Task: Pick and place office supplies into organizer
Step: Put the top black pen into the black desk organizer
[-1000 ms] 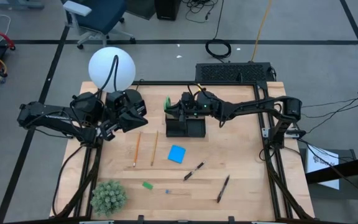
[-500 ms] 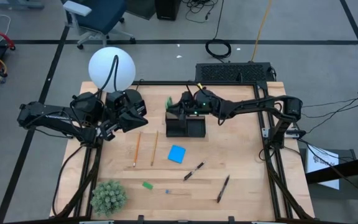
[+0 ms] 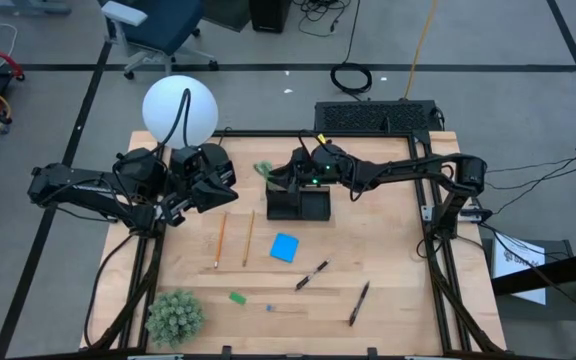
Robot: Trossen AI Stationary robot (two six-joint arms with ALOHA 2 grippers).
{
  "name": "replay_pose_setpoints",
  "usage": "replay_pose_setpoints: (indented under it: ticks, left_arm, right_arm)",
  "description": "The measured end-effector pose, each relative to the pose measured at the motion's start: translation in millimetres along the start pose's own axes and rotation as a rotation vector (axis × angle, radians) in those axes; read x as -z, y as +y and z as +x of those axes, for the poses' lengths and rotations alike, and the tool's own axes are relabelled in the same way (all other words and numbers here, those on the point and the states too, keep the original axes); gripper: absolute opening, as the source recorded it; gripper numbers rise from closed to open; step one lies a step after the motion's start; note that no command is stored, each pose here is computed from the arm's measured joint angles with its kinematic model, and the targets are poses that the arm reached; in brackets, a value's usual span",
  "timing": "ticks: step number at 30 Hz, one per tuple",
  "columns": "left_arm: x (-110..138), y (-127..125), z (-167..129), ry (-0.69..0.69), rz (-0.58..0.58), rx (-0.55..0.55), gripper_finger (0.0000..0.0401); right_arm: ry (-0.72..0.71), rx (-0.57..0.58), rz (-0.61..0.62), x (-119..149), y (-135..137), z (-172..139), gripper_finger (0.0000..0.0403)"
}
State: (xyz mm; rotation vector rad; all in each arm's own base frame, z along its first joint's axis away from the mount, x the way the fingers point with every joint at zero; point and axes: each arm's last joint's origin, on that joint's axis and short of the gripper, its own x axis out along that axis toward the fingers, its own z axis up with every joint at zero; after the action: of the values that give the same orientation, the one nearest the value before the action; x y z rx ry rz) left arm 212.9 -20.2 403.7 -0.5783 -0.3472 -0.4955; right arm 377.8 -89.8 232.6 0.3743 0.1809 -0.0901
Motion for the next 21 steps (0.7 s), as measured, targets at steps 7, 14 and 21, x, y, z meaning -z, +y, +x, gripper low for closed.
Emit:
replay_pose_setpoints:
  ticks: [7,14,21]
  left_arm:
    - [0.0,0.0,0.0,0.0,0.0,0.0,0.0021]
    - [0.0,0.0,0.0,0.0,0.0,0.0,0.0021]
    - [-0.1,0.0,0.0,0.0,0.0,0.0,0.0021]
  right_arm:
    - [-0.004,-0.088,-0.012,-10.1,7.7,-7.6,0.0103]
    - [-0.006,-0.176,-0.036,-28.9,23.1,-26.6,0.0102]
    - [0.026,-0.203,-0.166,-40.4,46.3,-50.4,0.0104]
